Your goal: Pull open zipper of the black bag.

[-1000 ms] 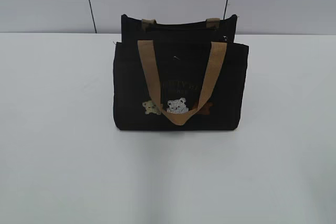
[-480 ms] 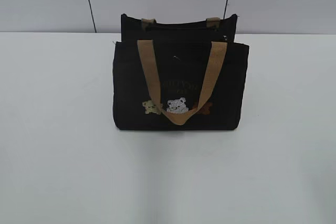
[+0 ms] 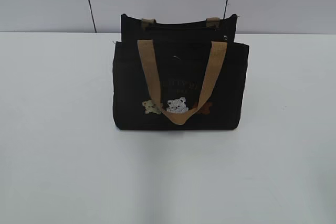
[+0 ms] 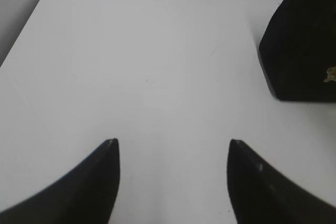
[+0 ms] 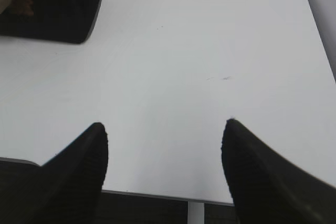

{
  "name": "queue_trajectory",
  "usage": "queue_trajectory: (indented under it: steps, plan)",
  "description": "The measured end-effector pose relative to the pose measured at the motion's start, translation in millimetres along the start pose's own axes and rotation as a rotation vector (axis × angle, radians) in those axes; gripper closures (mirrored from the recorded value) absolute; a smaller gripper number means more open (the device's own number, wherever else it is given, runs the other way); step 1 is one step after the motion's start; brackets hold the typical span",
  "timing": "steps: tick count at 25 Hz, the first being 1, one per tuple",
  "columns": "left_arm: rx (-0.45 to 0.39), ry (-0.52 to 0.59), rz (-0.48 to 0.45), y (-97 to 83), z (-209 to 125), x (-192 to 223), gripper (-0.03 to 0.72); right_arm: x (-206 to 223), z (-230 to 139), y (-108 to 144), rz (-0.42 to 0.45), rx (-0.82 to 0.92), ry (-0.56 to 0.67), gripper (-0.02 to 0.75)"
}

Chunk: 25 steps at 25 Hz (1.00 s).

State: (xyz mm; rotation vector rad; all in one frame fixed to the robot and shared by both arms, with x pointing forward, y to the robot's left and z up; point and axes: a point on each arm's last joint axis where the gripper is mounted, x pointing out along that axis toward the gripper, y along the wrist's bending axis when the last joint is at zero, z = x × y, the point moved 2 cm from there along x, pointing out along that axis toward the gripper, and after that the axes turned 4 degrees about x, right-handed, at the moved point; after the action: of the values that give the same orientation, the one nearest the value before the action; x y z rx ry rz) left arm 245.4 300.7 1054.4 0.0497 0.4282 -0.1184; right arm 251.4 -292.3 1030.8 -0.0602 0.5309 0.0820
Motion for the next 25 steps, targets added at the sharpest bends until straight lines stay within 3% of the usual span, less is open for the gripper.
queue_trajectory:
  steps: [25]
  plan:
    - [0.000, 0.000, 0.000, 0.0, 0.0, 0.0, 0.216, 0.0, 0.0, 0.0, 0.000, 0.003, 0.000, 0.223]
